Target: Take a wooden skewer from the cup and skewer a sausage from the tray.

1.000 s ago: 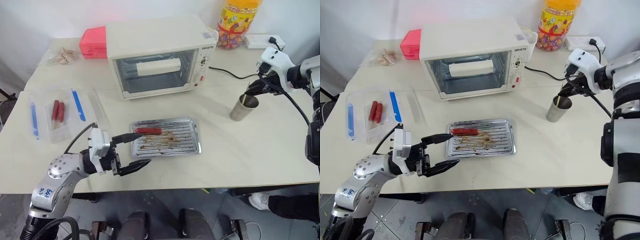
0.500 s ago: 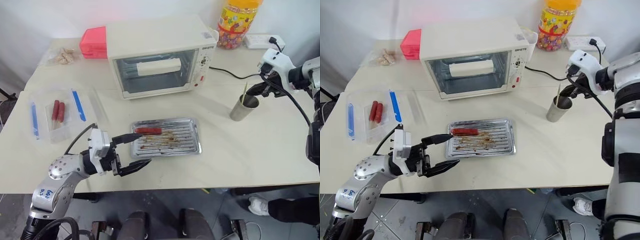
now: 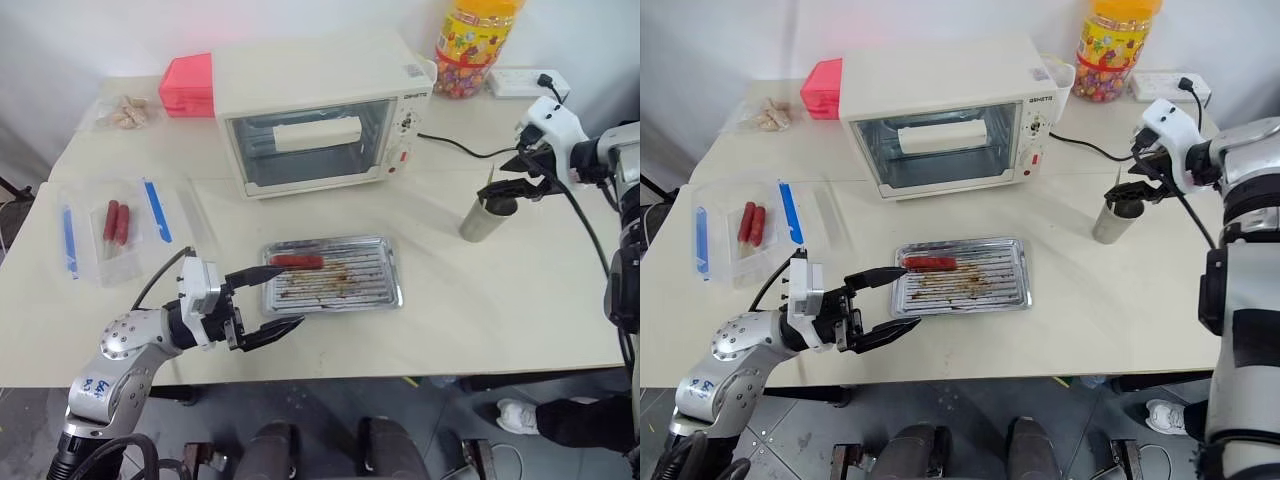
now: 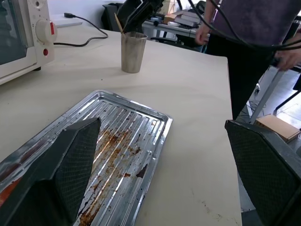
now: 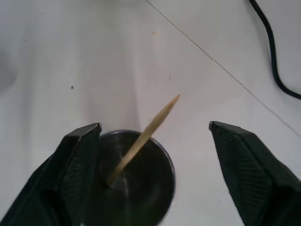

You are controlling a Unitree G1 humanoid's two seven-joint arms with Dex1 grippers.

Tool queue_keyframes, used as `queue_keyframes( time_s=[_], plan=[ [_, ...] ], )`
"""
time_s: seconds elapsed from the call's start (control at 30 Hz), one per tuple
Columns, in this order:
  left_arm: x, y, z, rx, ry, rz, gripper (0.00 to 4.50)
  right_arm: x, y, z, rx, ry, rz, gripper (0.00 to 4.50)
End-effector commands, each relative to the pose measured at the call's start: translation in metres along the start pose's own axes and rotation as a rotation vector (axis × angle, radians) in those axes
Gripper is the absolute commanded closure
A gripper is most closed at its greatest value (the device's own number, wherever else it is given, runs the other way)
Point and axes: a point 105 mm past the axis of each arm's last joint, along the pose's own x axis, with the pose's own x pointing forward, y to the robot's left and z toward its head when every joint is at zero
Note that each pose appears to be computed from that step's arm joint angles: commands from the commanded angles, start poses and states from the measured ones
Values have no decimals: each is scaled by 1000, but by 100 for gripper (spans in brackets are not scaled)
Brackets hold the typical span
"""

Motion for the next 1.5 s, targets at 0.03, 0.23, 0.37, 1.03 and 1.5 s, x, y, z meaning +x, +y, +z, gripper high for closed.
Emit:
queue_keyframes(
  time_s=[0.03, 0.23, 0.37, 1.03, 1.5],
  plan=[
    [0, -4, 7, 38, -17, -6, 0, -6, -3, 7, 0, -36, -17, 69],
    [-1, -2, 8, 42, -15, -2, 0, -7, -5, 12, 3, -52, -26, 230],
    [0, -2, 7, 40, -15, -4, 0, -10, -3, 15, -1, -53, -5, 372],
    [2, -3, 5, 39, -16, -4, 0, -63, -3, 53, 32, -204, 87, 446],
    [-31, 10, 10, 7, -15, 97, 0, -96, 33, 103, 81, -535, 411, 446]
  ],
)
